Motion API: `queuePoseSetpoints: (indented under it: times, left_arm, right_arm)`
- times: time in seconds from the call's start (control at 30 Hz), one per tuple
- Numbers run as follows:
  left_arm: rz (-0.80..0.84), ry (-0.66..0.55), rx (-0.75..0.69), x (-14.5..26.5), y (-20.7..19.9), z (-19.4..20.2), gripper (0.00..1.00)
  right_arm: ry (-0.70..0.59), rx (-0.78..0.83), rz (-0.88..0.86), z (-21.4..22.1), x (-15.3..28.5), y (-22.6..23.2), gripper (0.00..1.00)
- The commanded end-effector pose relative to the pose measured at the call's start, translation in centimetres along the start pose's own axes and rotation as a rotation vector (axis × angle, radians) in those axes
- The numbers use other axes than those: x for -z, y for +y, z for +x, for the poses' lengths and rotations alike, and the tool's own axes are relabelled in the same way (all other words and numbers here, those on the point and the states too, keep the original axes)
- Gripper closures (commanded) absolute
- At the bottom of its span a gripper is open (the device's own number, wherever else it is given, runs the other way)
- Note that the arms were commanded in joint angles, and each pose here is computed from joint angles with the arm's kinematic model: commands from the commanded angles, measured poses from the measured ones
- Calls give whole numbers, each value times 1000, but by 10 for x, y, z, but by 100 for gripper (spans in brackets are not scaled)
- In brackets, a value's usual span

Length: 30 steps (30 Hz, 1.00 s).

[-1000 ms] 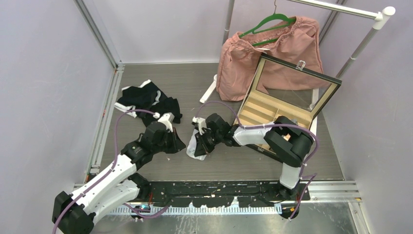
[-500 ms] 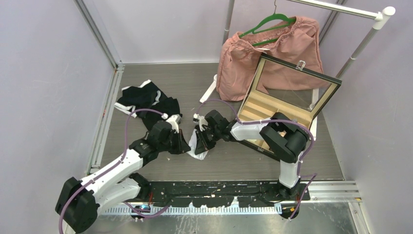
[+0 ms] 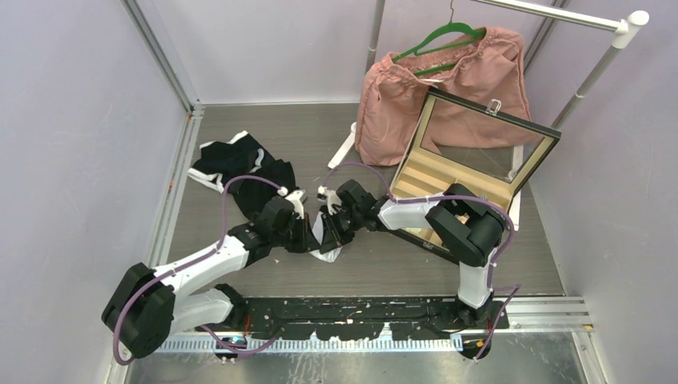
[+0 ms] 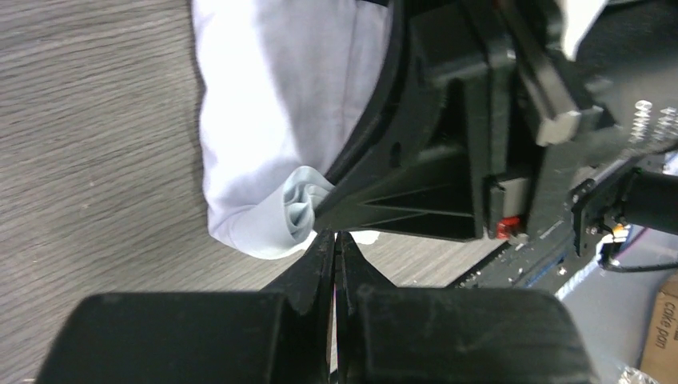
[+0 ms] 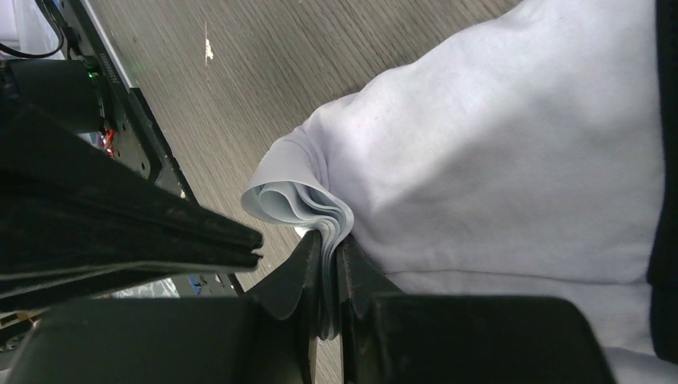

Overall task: Roll the underwear
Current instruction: Roll the underwear to the center of the board.

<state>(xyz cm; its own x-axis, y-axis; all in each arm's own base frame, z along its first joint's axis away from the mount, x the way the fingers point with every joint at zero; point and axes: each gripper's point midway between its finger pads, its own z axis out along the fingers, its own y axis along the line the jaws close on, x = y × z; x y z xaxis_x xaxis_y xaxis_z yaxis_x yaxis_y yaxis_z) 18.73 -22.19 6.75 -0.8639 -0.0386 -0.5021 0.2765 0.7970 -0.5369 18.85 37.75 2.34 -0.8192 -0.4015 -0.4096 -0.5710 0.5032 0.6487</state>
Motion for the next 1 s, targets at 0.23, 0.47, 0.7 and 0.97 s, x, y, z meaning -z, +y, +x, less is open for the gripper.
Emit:
queuePoseSetpoints:
  times: [0.23,0.47,0.7,0.97]
  left_arm:
    - [-133,-61,18,-17,25,-13,99]
    - [-185,-24,29,-28,39,-4,99]
    - [-254,7,46,-30,56,9,99]
    - [-286,29,57,-27,66,21,99]
  right_arm:
    - [92,-48,160,33,-3,-42,99]
    - [84,-47,172,31,0,-43,94]
    - [65,-40,193,29,7,-41,86]
    - [13,-42,223,22,19,-37,70]
